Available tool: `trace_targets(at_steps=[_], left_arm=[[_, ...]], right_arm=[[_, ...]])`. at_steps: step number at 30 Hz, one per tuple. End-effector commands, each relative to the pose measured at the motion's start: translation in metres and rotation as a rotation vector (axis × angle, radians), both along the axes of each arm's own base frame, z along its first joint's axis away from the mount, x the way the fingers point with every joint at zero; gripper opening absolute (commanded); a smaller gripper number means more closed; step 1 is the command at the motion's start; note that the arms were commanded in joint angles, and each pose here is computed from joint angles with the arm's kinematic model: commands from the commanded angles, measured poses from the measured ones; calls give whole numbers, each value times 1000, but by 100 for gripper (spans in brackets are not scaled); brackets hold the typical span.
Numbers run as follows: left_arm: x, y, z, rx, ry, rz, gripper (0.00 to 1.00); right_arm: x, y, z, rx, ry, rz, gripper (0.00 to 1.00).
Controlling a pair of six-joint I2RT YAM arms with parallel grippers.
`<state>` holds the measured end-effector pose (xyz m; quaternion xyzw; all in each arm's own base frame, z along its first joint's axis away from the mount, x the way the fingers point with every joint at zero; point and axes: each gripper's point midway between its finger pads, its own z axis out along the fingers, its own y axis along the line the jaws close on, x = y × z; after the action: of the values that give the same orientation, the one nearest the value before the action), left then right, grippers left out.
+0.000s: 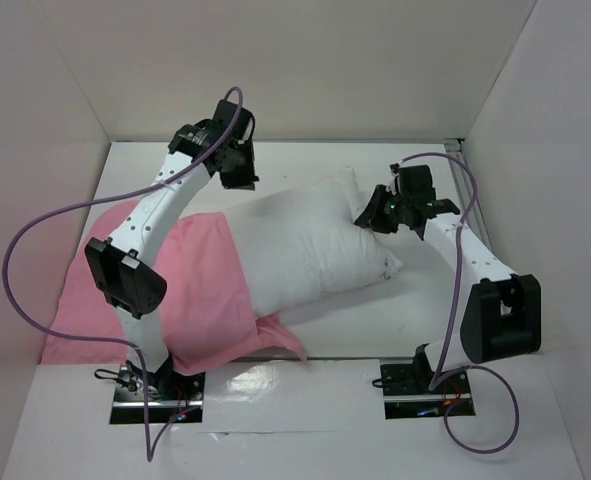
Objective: Put the pillow into the pillowcase
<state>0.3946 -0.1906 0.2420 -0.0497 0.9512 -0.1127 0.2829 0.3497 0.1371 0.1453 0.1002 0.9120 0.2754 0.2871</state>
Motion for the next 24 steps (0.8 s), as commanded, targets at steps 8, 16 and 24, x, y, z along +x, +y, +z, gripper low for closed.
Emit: trace_targets(at_steps=[8,16,24], left_arm=[[-35,57,-12,263,72,161,73],[-80,93,-64,426,201,240,77],[-75,111,-49,463,158,288,31]], right_arm=[[-17,11,11,2,-25,81,83],[-23,11,-1,-15,6,90,89],[-25,7,-6,-51,17,82,89]])
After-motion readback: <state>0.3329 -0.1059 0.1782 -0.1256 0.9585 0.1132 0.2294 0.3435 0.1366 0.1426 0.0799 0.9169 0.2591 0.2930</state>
